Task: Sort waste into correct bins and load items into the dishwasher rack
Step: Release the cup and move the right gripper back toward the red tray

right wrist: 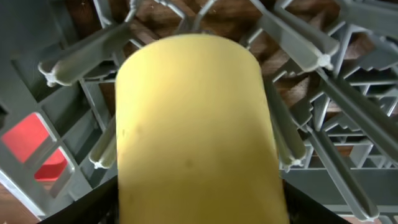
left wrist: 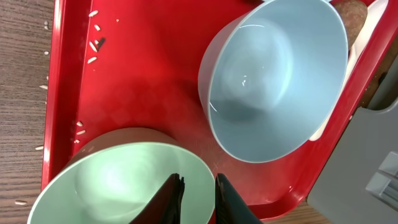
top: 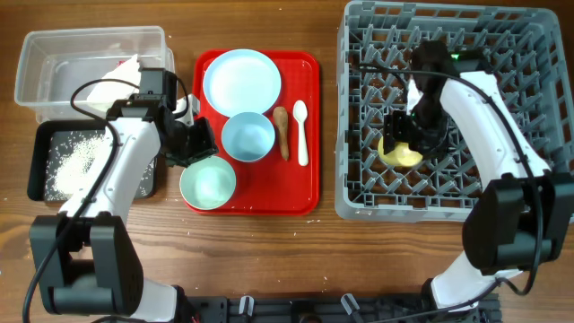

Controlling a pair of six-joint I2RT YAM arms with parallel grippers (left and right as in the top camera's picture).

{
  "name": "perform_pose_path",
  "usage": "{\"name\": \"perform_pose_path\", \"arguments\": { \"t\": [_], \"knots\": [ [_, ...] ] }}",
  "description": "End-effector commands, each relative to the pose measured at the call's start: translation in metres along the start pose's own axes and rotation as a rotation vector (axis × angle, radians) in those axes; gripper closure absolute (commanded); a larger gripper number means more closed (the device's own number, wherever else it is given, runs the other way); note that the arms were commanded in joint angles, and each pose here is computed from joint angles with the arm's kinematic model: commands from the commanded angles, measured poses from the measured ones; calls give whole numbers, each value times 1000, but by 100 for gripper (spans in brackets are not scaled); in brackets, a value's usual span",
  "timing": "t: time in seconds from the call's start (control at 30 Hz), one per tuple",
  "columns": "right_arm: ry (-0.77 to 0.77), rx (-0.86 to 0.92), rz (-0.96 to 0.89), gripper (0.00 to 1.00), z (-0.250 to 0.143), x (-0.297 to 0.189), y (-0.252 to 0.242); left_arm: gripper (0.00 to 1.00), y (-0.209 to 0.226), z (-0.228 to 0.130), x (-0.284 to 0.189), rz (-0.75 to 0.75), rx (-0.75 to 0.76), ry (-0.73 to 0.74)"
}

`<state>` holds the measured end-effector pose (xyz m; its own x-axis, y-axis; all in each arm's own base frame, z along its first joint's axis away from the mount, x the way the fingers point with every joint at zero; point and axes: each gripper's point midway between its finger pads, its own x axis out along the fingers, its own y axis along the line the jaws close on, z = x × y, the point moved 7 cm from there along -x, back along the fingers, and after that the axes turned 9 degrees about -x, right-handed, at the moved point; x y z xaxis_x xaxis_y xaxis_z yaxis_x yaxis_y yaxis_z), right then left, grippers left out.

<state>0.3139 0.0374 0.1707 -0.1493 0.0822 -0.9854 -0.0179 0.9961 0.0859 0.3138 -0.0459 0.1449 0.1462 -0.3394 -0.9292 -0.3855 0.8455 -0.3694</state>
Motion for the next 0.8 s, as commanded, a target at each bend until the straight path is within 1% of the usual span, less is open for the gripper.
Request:
{"name": "perform_pose_path", "arguments": {
  "t": [0.0, 0.13, 0.17, 0.23, 0.3, 0.43, 0.6, 0.63, 0.7, 0.77],
  "knots": [
    [-26, -31, 67, 25, 3, -10, 7, 82, -5, 3, -10, -13, 14, -36],
    [-53, -35, 71, 11, 6, -27, 9, 82, -5, 3, -10, -13, 14, -35],
    [-81, -39, 71, 7, 9, -37, 10, 82, -5, 3, -10, -13, 14, -35],
    [-133, -45, 73, 2, 15, -51, 11, 82, -5, 3, -10, -13, 14, -36],
    [-196, -52, 76, 2, 20, -73, 14, 82, -5, 3, -10, -13, 14, -35],
    [-240, -61, 84, 3, 20, -92, 16, 82, -5, 3, -10, -13, 14, -36],
    [-291, -167, 171, 10, 19, -101, 39, 81, -5, 3, -10, -13, 14, -36],
    [-304, -186, 184, 11, 19, -102, 45, 81, -5, 3, -10, -13, 15, -36],
    [-357, -277, 214, 12, 24, -103, 78, 81, -5, 4, -10, -14, 15, -37],
    [-417, -315, 233, 12, 29, -106, 105, 82, -5, 4, -10, -14, 16, -39]
  ]
}}
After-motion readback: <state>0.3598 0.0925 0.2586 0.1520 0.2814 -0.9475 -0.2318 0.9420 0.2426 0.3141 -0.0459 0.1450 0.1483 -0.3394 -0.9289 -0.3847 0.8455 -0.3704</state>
